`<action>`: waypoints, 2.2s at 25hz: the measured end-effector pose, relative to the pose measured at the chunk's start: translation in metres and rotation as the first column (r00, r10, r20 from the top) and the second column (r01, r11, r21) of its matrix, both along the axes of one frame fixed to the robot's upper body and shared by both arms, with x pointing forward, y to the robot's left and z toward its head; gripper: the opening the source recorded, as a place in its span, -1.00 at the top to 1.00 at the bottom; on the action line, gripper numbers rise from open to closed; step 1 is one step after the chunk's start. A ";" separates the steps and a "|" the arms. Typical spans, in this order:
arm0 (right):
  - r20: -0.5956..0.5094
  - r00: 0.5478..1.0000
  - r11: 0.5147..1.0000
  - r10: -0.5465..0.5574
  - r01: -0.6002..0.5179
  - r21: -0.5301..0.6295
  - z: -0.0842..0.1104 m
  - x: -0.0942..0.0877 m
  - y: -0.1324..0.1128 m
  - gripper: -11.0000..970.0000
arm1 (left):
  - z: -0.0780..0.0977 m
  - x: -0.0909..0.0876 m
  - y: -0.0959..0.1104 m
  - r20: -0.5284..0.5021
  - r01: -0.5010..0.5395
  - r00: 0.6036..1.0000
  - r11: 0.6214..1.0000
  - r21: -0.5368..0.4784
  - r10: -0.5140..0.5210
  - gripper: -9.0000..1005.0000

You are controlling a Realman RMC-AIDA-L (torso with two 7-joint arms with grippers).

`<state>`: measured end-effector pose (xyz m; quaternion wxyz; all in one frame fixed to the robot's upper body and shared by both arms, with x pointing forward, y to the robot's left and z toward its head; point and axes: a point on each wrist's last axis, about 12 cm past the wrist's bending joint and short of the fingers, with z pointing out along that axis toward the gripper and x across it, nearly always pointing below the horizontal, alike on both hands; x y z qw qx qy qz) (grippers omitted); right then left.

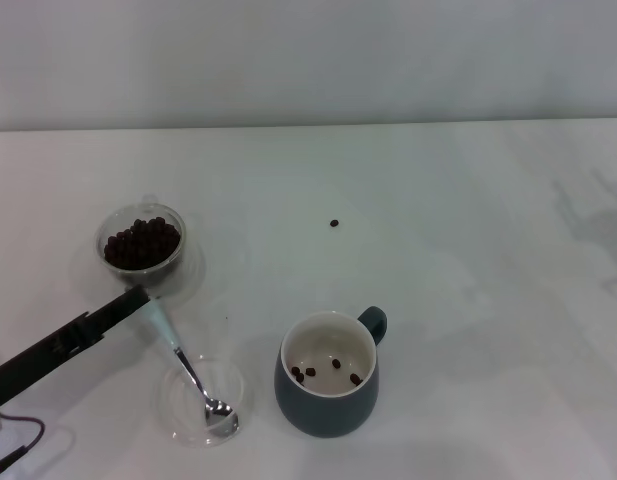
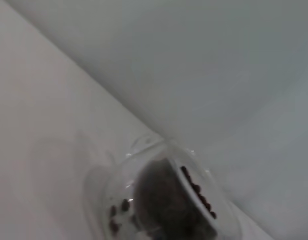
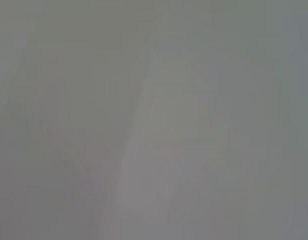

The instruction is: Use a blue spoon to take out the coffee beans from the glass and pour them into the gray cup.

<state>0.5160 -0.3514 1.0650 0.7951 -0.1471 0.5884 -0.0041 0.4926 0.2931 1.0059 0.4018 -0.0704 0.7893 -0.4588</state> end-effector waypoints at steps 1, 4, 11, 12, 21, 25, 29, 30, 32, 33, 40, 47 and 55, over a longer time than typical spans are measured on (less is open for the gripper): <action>0.000 1.000 1.000 0.000 0.000 -0.001 0.000 0.000 0.000 -0.25 | -0.001 -0.002 0.002 -0.003 -0.010 1.000 1.000 -0.001 0.010 0.24; -0.001 1.000 1.000 0.001 -0.001 -0.002 0.000 -0.001 0.000 -0.25 | -0.003 -0.008 0.011 -0.007 -0.061 0.998 0.998 -0.007 0.061 0.10; -0.003 1.000 1.000 0.011 -0.011 0.000 -0.002 -0.006 0.000 -0.25 | -0.003 -0.025 0.035 0.063 -0.158 0.986 0.987 0.019 0.157 0.09; -0.003 1.000 1.000 0.015 -0.015 -0.001 -0.002 -0.006 0.001 -0.25 | -0.002 -0.026 0.037 0.082 -0.165 0.983 0.986 0.025 0.162 0.09; -0.011 0.998 0.997 0.067 -0.066 0.046 -0.005 -0.011 0.007 -0.25 | 0.012 -0.029 0.053 0.313 -0.215 0.935 0.967 0.135 0.165 0.08; -0.027 0.992 0.992 0.121 -0.120 0.049 -0.008 -0.014 0.016 -0.25 | 0.018 -0.027 0.057 0.447 -0.273 0.882 0.936 0.222 0.151 0.08; -0.030 0.977 0.973 0.211 -0.207 0.100 -0.008 -0.015 0.029 -0.25 | 0.023 -0.026 0.064 0.554 -0.376 0.813 0.887 0.270 0.176 0.08; -0.029 0.972 0.967 0.232 -0.227 0.116 -0.007 -0.014 0.032 -0.25 | 0.025 -0.024 0.065 0.585 -0.405 0.791 0.869 0.285 0.177 0.08; -0.027 0.961 0.953 0.275 -0.268 0.143 -0.006 -0.011 0.040 -0.25 | 0.026 -0.022 0.065 0.616 -0.427 0.771 0.851 0.307 0.164 0.08; -0.027 0.955 0.945 0.297 -0.289 0.154 -0.005 -0.010 0.044 -0.25 | 0.027 -0.021 0.065 0.636 -0.443 0.756 0.836 0.323 0.155 0.08; -0.032 0.915 0.901 0.403 -0.391 0.189 -0.001 -0.005 0.064 -0.25 | 0.027 -0.010 0.062 0.732 -0.579 0.665 0.721 0.380 0.148 0.08; -0.064 0.907 0.896 0.416 -0.397 0.198 -0.006 -0.003 0.073 -0.25 | 0.023 -0.006 0.059 0.748 -0.602 0.660 0.647 0.468 0.074 0.08; -0.043 0.952 0.928 0.303 -0.285 0.241 -0.002 0.007 0.062 -0.25 | 0.018 -0.013 0.064 0.748 -0.675 0.640 0.594 0.437 0.178 0.08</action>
